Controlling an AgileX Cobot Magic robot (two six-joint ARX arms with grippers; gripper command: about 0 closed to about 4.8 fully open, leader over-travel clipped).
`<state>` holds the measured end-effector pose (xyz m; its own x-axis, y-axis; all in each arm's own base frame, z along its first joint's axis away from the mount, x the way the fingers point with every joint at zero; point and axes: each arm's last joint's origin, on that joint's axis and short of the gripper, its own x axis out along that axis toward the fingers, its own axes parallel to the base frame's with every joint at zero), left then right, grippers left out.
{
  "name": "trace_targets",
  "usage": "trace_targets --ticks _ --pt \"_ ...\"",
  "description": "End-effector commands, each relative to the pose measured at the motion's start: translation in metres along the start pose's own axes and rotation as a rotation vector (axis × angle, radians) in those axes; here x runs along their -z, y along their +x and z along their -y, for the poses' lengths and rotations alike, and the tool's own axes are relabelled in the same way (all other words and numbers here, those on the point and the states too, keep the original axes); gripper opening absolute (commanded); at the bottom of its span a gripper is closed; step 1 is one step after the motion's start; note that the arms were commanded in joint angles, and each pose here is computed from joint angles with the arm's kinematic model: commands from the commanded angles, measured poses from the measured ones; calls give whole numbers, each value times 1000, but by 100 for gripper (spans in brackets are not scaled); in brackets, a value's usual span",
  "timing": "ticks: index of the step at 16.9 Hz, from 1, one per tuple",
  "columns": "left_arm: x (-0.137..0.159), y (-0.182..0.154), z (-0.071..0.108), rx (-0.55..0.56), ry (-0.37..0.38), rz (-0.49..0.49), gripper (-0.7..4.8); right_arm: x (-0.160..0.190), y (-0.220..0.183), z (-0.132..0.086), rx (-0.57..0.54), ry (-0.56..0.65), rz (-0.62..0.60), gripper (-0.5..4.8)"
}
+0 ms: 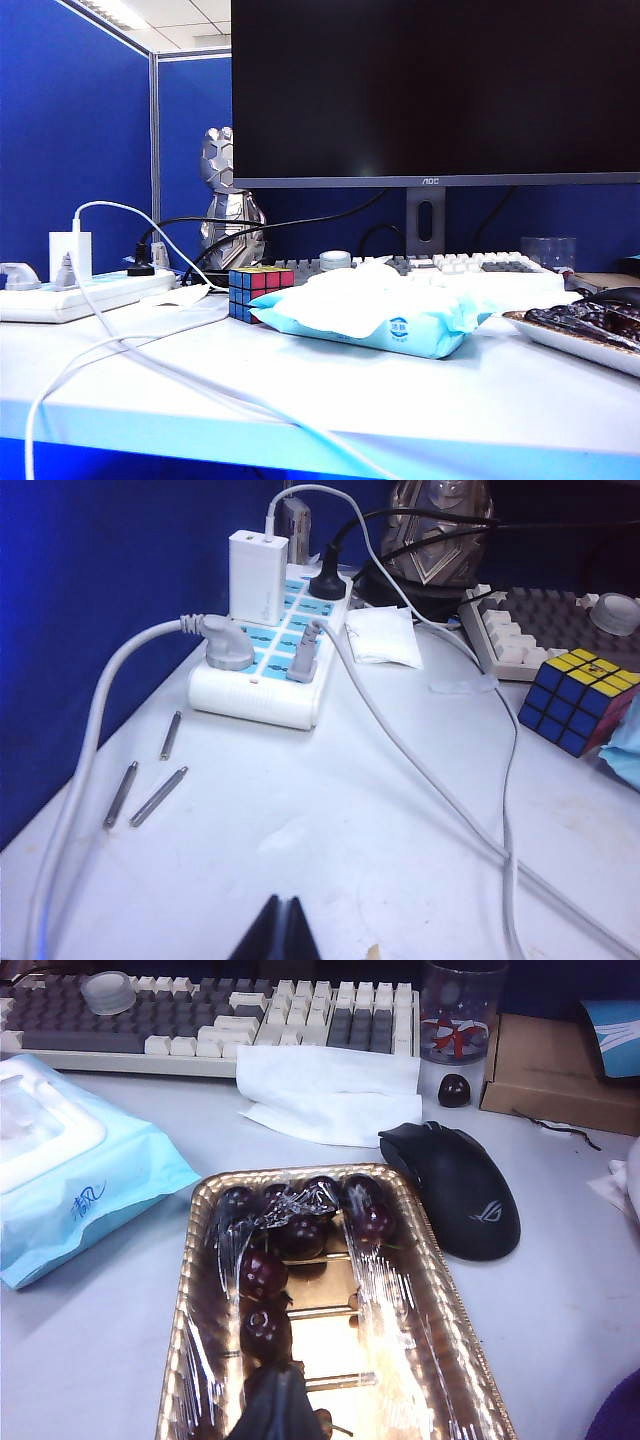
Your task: Pull out a wet wipe from the sky blue wet wipes packet and place it on the table.
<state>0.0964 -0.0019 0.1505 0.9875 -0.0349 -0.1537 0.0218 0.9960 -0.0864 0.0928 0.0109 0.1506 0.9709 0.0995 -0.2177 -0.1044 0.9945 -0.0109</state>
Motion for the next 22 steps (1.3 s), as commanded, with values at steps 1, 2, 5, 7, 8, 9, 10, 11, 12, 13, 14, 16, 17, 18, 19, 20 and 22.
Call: trace_targets --ticks 1,2,5,7,8,9,10,11,12,13,14,16,17,18,19,20,22 --pt "1 0 0 -2 -2 -5 -1 0 0 0 3 6 2 3" --pt "1 0 0 -2 -2 -5 -1 0 0 0 3 6 1 3" --pt "1 0 0 -2 -2 -5 -1 0 0 0 3 6 2 3" --pt "1 0 0 -2 -2 -5 -1 -2 0 0 3 53 23 -1" --pt "1 0 0 -2 -2 -5 -1 -8 -1 0 0 96 80 0" --pt "1 0 0 -2 -2 -5 -1 -19 -4 0 -10 104 145 -1" --pt "1 0 0 -2 -2 -5 -1 -38 -12 0 -18 104 204 -1" --pt "1 0 0 -2 -2 -5 -1 -53 -19 -1 -28 103 236 -1" --pt "1 0 0 -2 -2 -5 -1 -64 -22 -1 -36 103 245 -1" --pt "1 0 0 -2 -2 -5 -1 -75 -23 -2 -47 102 238 -1" --pt "1 0 0 -2 -2 -5 -1 -89 -20 -4 -64 103 211 -1" --pt "1 0 0 -2 -2 -5 -1 -121 1 -12 -176 102 99 -1" --pt "1 0 0 -2 -2 -5 -1 -131 13 -16 -220 97 54 -1" --pt "1 0 0 -2 -2 -5 -1 -143 29 -22 -268 93 6 -1" --pt "1 0 0 -2 -2 -5 -1 -156 53 -32 -334 87 -54 -1" --pt "1 0 0 -2 -2 -5 -1 -163 70 -42 -416 124 -114 -1" --pt "1 0 0 -2 -2 -5 -1 -164 106 -53 -522 136 -179 -1"
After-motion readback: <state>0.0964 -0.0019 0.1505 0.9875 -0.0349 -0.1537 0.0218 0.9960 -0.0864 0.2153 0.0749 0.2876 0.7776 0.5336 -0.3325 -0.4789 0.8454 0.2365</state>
